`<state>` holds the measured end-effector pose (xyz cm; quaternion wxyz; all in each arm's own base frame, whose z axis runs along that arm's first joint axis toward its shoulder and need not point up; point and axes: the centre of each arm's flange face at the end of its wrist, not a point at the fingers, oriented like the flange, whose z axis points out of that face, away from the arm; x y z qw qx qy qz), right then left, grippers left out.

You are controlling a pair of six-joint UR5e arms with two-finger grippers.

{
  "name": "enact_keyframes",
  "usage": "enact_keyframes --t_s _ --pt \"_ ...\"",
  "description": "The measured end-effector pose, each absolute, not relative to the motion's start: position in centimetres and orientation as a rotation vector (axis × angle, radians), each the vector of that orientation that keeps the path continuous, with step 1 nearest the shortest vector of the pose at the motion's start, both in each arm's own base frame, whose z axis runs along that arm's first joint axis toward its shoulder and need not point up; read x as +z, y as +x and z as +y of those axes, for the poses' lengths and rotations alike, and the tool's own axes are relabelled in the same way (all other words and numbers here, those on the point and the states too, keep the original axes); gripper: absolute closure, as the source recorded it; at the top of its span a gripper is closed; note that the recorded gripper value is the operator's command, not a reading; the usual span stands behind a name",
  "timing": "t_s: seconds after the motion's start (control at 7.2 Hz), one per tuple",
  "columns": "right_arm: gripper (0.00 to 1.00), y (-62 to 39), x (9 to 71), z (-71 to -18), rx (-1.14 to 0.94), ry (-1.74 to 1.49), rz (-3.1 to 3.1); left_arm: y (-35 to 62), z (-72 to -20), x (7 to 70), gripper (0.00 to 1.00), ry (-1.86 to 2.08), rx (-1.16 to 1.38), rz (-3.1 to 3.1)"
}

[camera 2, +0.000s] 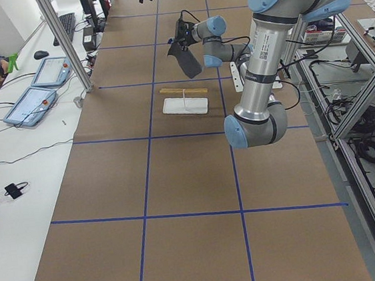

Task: Hang towel on rack

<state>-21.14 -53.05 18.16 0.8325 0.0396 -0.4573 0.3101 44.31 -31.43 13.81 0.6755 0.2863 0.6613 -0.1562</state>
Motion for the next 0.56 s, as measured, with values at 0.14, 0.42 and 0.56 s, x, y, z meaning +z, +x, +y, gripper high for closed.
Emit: enact_keyframes --t_s 0.14,0.42,0.56 --pt "0.0 -21.0 18.8 -53.1 0.658 0.08 -0.961 43.2 -29.7 16.2 1.0 0.642 -0.355 1.459" --pt "0.0 -20.9 19.7 -53.0 0.656 0.076 -0.949 40.6 -28.6 22.3 1.0 0.643 -0.346 1.409" --pt "0.0 -20.9 19.8 -53.0 0.655 0.076 -0.947 40.0 -28.5 25.2 1.0 0.646 -0.344 1.405"
